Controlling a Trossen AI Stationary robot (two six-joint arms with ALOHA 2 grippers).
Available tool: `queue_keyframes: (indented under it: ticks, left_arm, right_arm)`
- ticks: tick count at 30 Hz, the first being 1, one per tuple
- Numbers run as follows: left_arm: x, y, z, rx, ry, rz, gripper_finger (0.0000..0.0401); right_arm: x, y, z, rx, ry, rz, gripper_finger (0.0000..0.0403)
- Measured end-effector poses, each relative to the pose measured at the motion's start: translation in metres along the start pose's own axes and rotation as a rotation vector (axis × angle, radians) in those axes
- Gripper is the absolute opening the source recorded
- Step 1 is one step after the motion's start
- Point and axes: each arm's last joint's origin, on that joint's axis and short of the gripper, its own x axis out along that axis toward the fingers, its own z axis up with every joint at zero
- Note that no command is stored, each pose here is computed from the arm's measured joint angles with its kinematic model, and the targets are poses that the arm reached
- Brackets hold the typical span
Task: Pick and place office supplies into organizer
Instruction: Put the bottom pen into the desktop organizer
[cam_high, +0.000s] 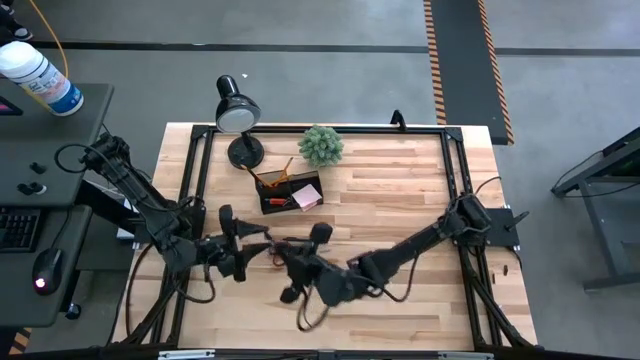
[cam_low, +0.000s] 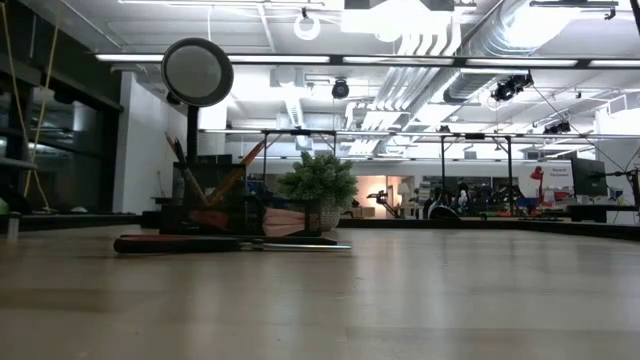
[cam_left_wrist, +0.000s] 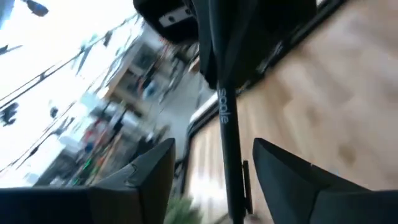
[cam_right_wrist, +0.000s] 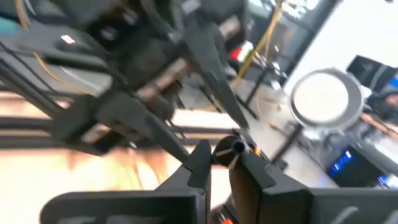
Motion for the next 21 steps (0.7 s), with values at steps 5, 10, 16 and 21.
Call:
queue_keyframes:
  ticks: [5,10,16,21]
  left_arm:
    - [-0.013,-0.01,-0.011,0.041,0.128,0.076,0.0217]
    - [-0.039,-0.019,-0.016,0.047,0.14,0.17,0.0212]
    - [-0.06,-0.024,-0.012,0.084,0.077,0.163,0.0192]
    - [-0.067,-0.026,-0.012,0.113,0.051,0.141,0.0181]
  right_arm:
    - [0.024,-0.019,-0.014,0.004,0.098,-0.047,0.0028]
    - [0.045,-0.052,-0.016,0.077,0.16,-0.05,0.0028]
    - [0.095,-0.106,-0.031,0.236,0.234,0.042,0.0028]
    - [0.133,-0.159,-0.052,0.379,0.317,0.091,0.0028]
